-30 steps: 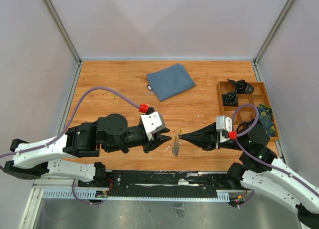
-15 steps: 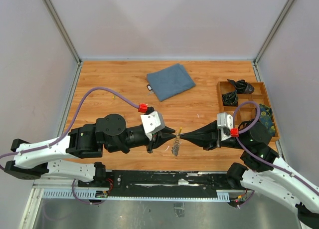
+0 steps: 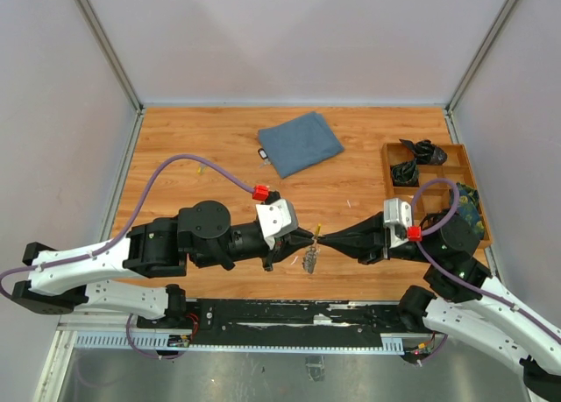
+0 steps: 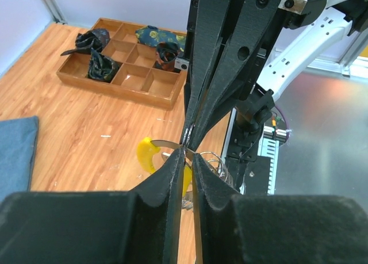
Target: Put the keys on the keyring
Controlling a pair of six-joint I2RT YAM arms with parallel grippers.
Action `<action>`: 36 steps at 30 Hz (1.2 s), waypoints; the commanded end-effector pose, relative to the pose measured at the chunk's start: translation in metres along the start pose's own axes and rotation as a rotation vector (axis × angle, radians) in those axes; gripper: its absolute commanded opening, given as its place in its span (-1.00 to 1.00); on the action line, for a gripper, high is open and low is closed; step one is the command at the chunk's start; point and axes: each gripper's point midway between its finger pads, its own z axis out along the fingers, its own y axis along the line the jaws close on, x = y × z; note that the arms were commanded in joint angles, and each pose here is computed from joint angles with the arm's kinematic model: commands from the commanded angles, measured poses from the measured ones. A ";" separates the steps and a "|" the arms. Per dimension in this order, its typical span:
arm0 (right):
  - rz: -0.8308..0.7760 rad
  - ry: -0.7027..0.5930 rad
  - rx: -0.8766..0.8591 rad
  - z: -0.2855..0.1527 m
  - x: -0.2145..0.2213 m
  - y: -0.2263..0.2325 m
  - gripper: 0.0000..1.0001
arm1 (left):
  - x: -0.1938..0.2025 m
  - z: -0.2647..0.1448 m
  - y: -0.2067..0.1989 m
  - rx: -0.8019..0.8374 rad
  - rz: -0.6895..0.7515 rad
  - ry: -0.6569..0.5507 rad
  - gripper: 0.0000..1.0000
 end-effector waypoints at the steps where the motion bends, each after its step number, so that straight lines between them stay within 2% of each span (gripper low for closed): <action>1: -0.035 -0.080 -0.023 -0.002 -0.032 0.008 -0.99 | -0.004 0.003 -0.004 0.014 0.008 -0.011 -0.73; 8: -0.038 -0.085 -0.024 -0.003 -0.034 0.009 -0.99 | 0.001 0.005 -0.002 -0.003 0.009 0.012 -0.80; 12: -0.041 -0.088 -0.021 -0.003 -0.035 0.009 -0.99 | 0.001 0.004 0.000 -0.010 0.009 0.015 -0.99; 24: -0.042 -0.125 -0.006 -0.005 -0.046 0.008 -0.99 | 0.006 0.004 0.005 -0.042 0.009 0.033 -0.99; 36: -0.031 -0.159 0.028 -0.004 -0.051 0.002 -0.99 | 0.007 0.011 -0.003 -0.006 0.006 0.039 -0.99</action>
